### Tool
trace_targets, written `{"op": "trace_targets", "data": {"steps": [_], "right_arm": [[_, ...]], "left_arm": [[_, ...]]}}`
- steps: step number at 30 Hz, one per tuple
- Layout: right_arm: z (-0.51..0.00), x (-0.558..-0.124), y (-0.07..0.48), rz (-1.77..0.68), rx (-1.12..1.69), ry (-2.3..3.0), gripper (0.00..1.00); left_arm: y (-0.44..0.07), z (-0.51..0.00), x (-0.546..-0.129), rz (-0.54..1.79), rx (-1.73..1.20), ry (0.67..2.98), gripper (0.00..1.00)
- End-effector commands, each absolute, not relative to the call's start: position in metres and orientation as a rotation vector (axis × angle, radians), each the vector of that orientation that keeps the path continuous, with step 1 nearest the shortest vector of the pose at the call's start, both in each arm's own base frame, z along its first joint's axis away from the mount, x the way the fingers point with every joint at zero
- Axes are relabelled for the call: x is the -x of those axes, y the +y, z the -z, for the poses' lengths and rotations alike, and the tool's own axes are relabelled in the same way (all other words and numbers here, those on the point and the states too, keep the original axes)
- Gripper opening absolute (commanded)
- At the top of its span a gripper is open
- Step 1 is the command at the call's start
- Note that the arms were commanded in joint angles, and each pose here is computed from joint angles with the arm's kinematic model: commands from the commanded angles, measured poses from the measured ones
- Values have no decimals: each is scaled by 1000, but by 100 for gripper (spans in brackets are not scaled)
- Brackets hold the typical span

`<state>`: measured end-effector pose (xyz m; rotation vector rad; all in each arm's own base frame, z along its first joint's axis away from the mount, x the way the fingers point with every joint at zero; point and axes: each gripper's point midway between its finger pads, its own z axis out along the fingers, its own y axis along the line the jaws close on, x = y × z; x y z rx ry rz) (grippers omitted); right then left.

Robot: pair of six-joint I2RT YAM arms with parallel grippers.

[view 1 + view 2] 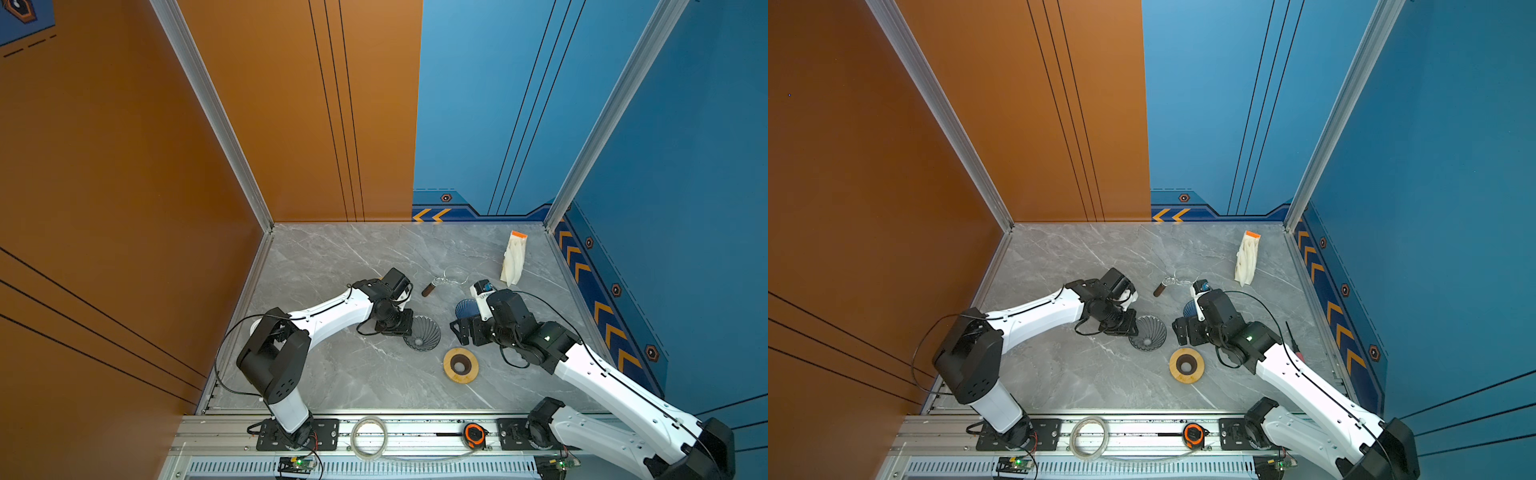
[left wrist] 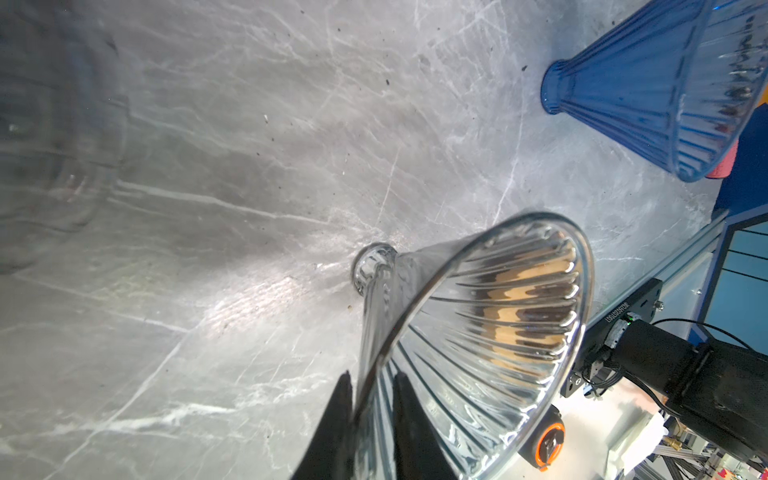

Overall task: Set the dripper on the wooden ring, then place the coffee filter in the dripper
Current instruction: 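Lift the clear glass dripper off the table with the left gripper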

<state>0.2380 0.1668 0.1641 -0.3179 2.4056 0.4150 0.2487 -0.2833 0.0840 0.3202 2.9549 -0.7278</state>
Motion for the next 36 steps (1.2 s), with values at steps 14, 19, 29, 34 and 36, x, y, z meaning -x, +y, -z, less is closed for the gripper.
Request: {"op": "trace_targets", "data": {"steps": [14,19,29,34,36], "right_arm": [[-176,-242,169,-431,327,2359,100],[-178,-244,170,-431,332,2353,100],[-184,-250,176,-437,348,2339,100],[-197,-254,180,-450,354,2312,100],[-202,-256,182,-455,359,2303,100]], "left_arm": [[-290,-90,-248,741,-313,2950,15],[-289,-94,-248,746,-312,2938,12],[-292,-107,-249,781,-311,2907,5],[-295,-131,-254,832,-304,2841,1],[-294,-141,-256,846,-305,2813,0]]}}
